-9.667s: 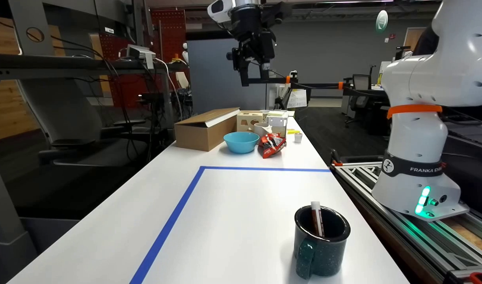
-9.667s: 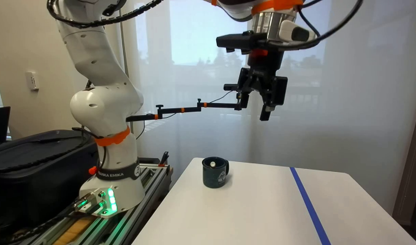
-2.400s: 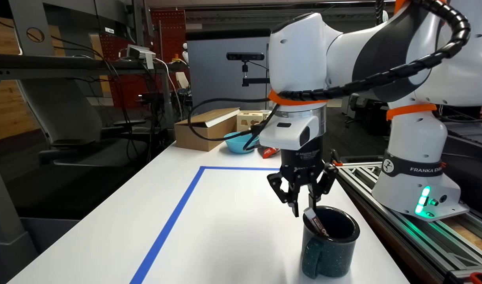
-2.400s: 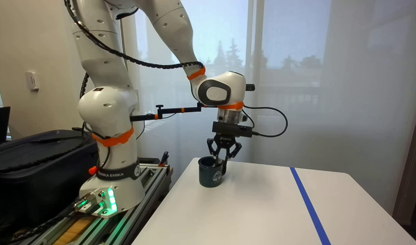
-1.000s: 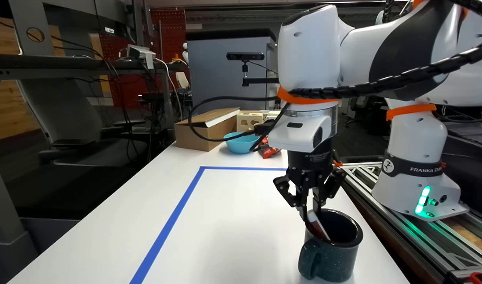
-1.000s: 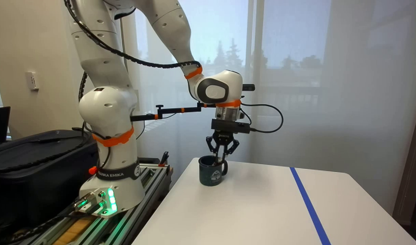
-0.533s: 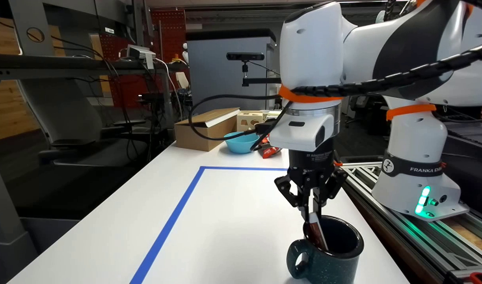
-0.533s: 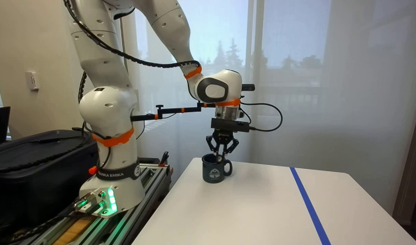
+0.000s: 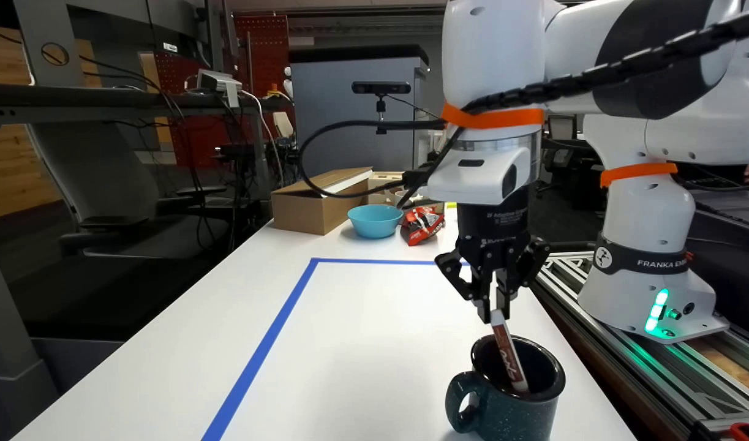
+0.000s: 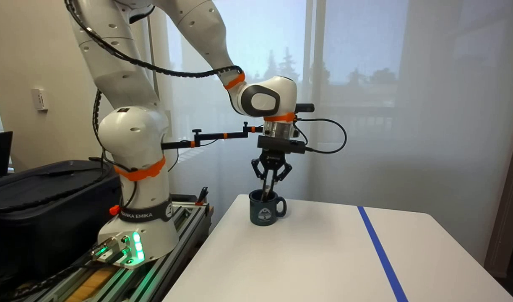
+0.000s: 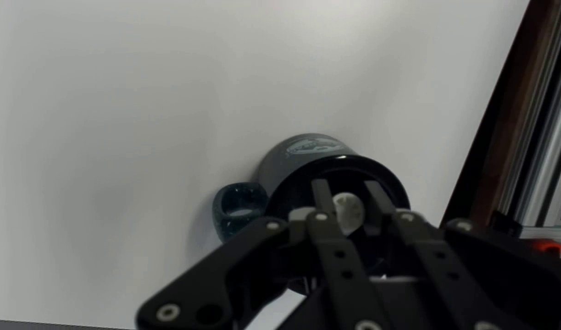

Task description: Remove the marker from the cup

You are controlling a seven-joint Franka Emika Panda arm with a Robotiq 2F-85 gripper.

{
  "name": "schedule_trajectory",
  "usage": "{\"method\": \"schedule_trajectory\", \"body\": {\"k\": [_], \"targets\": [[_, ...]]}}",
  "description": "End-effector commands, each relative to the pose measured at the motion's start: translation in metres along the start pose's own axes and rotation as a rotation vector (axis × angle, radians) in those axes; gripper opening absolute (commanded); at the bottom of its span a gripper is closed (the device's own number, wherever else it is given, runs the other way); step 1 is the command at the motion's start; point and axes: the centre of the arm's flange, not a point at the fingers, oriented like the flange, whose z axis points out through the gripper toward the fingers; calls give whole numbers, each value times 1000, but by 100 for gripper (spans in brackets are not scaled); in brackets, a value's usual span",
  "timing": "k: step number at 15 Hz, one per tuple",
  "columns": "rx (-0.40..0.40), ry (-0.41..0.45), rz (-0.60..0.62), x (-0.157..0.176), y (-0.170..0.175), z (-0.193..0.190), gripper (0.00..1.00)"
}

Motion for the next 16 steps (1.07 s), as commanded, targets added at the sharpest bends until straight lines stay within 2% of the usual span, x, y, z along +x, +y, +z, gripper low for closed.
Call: {"method": "schedule_trajectory", "body": {"k": [1,5,9,13,16], "targets": [[-9,12,27,-26,-58,-37,6],[-63,48,129,-59,-37,-84,6],[-146,104,257,-100,-18,-105,6],[-261,153,400,-127,12,-88,6],[-339,176,490,-130,38,-59,6]]}}
